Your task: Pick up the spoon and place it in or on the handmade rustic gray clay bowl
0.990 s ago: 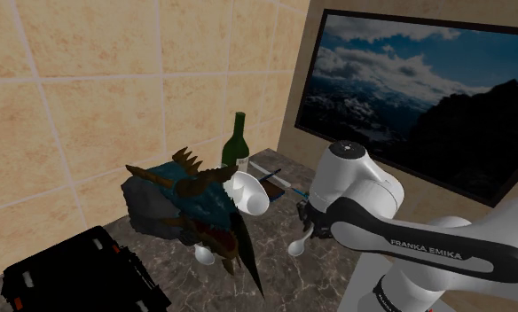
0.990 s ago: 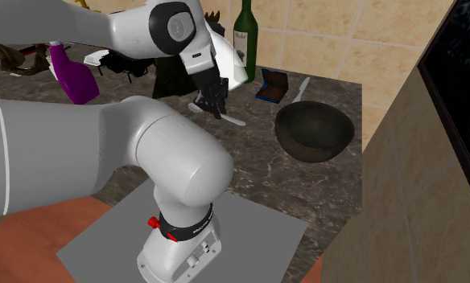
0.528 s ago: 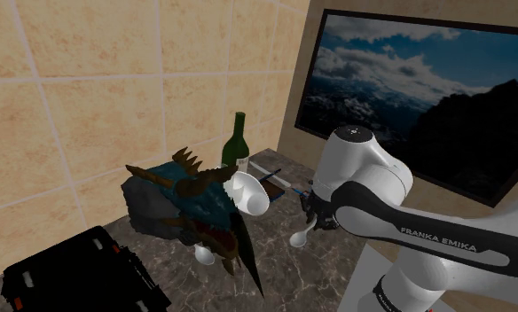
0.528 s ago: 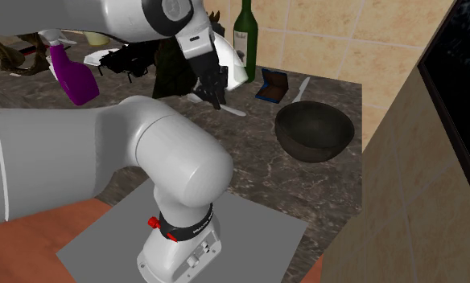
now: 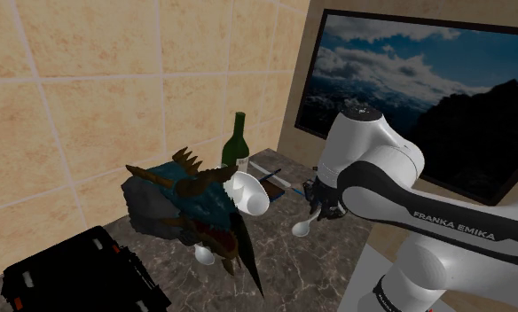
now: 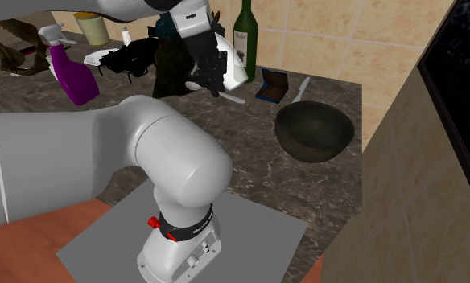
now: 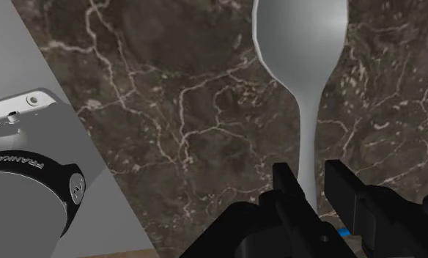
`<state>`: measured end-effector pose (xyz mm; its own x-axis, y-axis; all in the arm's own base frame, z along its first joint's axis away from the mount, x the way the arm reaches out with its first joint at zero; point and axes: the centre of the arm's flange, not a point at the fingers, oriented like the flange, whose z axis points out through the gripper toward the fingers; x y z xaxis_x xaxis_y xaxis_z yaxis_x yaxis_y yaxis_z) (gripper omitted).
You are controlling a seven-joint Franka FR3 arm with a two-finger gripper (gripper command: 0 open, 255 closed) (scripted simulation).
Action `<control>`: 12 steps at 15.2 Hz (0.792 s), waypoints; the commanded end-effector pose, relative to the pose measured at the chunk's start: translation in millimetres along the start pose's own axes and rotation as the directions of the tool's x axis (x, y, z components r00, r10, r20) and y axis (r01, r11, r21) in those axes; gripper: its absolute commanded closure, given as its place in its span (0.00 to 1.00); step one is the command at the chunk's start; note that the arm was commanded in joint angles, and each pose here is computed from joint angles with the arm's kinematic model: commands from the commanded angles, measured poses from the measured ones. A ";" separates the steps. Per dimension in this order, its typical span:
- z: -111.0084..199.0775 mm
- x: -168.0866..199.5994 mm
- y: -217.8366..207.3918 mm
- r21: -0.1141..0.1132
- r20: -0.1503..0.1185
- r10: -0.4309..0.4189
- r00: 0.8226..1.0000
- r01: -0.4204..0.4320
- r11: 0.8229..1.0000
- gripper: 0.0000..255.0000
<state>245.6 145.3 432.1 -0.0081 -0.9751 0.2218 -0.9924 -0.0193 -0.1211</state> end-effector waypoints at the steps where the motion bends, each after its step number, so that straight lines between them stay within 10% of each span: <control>1: -11.1 4.7 -0.6 0.000 0.000 0.000 1.000 0.000 1.000 1.00; 12: -67.3 17.6 -7.6 0.000 0.000 0.000 1.000 0.000 1.000 1.00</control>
<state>245.4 142.3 496.6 -0.0082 -0.9750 0.2219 -0.9925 -0.0192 -0.1211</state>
